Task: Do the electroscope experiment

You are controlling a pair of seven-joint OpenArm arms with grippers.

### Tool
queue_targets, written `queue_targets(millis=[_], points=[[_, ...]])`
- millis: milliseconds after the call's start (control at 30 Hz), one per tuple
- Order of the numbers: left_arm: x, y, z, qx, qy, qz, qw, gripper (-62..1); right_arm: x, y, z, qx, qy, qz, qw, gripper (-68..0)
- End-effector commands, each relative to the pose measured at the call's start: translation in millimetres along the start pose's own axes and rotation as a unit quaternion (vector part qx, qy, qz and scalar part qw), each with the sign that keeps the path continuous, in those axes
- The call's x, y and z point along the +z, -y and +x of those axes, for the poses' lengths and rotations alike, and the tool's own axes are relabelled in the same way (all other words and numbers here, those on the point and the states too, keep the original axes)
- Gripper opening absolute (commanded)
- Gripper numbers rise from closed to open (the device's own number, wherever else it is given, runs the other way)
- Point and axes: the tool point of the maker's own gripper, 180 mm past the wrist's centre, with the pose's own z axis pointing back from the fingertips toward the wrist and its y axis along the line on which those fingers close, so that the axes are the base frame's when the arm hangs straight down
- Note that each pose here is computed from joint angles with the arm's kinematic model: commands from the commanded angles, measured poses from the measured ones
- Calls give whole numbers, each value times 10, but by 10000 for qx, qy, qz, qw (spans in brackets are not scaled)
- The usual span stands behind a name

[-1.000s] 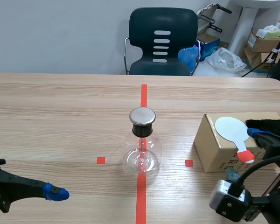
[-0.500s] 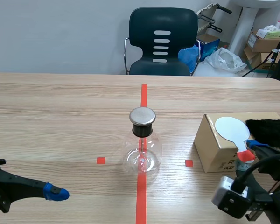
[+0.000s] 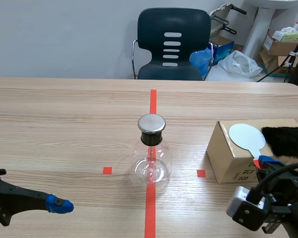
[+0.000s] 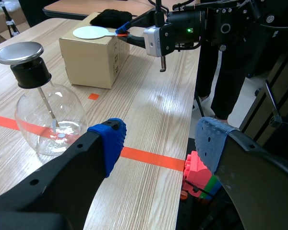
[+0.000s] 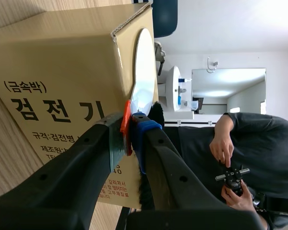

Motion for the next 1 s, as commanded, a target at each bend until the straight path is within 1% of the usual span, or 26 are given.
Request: queue_targets(millis=[0, 100, 967], points=[[-15, 1, 91, -28, 151, -31, 9999, -266, -24, 94, -33, 49, -16, -129, 9999, -665], [-15, 1, 91, -28, 151, -31, 9999, -266, -24, 94, -61, 48, -94, -130, 9999, -665], [-15, 1, 91, -28, 151, -31, 9999, -266, -24, 78, -61, 43, -96, -86, 9999, -665]])
